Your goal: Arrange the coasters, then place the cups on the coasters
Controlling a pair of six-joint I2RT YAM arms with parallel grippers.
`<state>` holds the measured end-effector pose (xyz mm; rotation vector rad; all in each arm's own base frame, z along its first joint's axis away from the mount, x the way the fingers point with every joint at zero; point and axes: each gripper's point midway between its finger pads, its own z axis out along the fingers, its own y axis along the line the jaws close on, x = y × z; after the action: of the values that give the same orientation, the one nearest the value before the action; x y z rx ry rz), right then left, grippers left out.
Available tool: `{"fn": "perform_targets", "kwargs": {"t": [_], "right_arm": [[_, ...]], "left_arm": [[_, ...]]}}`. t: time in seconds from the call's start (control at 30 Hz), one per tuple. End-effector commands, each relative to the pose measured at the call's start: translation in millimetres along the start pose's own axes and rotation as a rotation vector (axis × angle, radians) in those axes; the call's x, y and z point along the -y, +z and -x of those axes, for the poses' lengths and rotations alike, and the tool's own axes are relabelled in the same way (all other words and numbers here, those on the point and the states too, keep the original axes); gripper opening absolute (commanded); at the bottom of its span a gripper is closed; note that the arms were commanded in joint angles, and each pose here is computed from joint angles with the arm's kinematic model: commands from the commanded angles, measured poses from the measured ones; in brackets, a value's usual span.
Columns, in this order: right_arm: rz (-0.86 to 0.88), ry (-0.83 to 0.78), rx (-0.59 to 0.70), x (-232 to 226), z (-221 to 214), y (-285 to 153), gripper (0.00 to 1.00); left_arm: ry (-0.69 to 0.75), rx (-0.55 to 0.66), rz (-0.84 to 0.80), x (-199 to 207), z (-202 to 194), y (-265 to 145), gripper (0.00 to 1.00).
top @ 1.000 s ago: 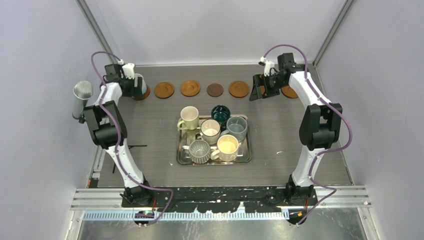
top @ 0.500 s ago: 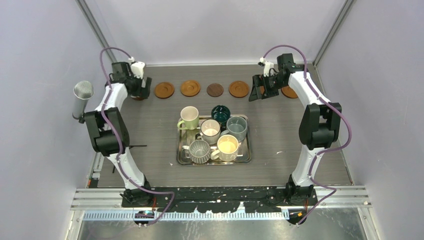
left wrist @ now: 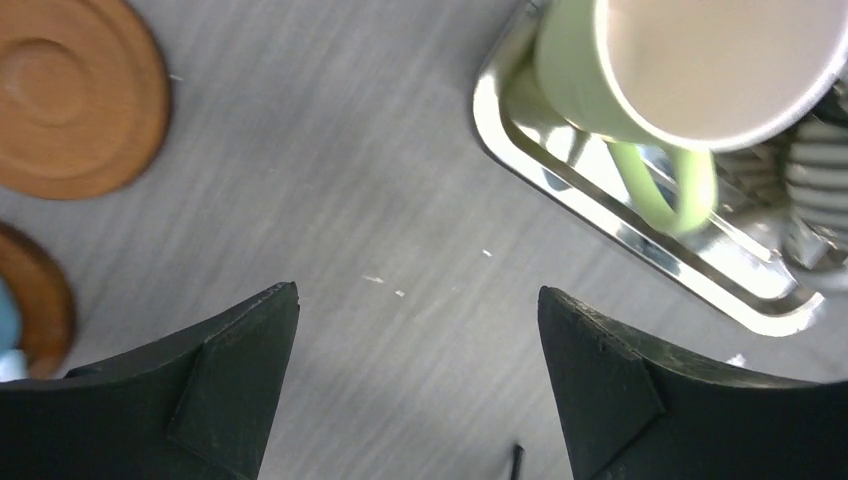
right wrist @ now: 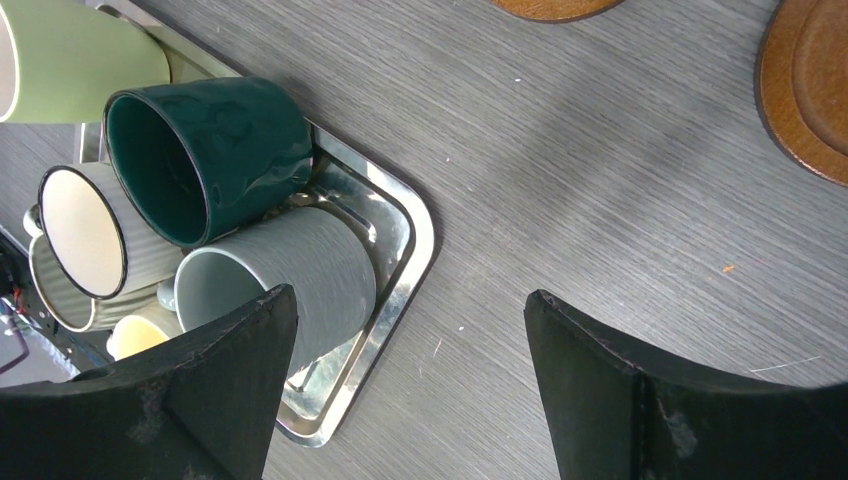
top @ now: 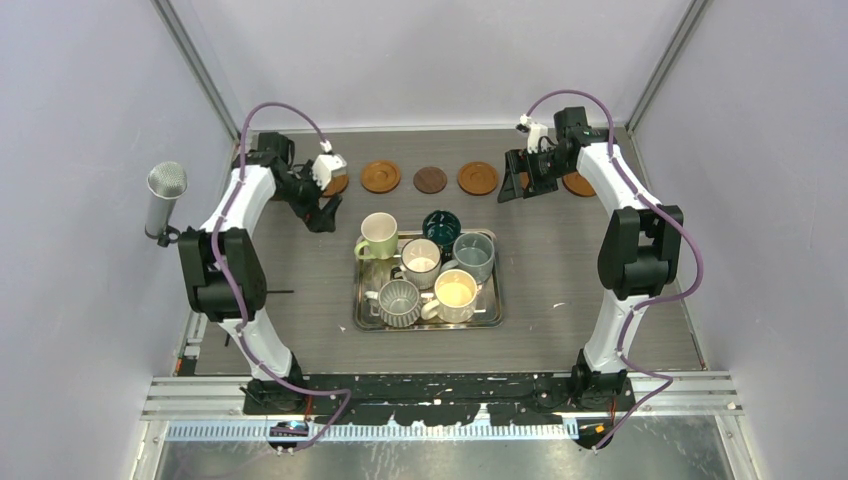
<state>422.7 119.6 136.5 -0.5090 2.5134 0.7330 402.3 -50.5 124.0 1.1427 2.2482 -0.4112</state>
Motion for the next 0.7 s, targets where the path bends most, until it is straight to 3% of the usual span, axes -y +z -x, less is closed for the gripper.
{"fn": "perform_targets", "kwargs": {"t": [0.0,0.4,0.67], "right_arm": [[0.000,-0.016,0.033,-2.1,9.9,-5.0,0.88],[-0.020,-0.003,0.040,0.4,11.6,-5.3,0.88],[-0.012,0.005,0.046,-2.5,14.4,-2.6,0.88]], "left_arm": [[0.064,-0.022,-0.175,43.7,-9.0,-14.8,0.90],[-0.012,-0.015,-0.105,105.6,-7.7,26.8,0.83],[-0.056,-0.019,0.032,94.7,-2.2,51.4,0.77]]}}
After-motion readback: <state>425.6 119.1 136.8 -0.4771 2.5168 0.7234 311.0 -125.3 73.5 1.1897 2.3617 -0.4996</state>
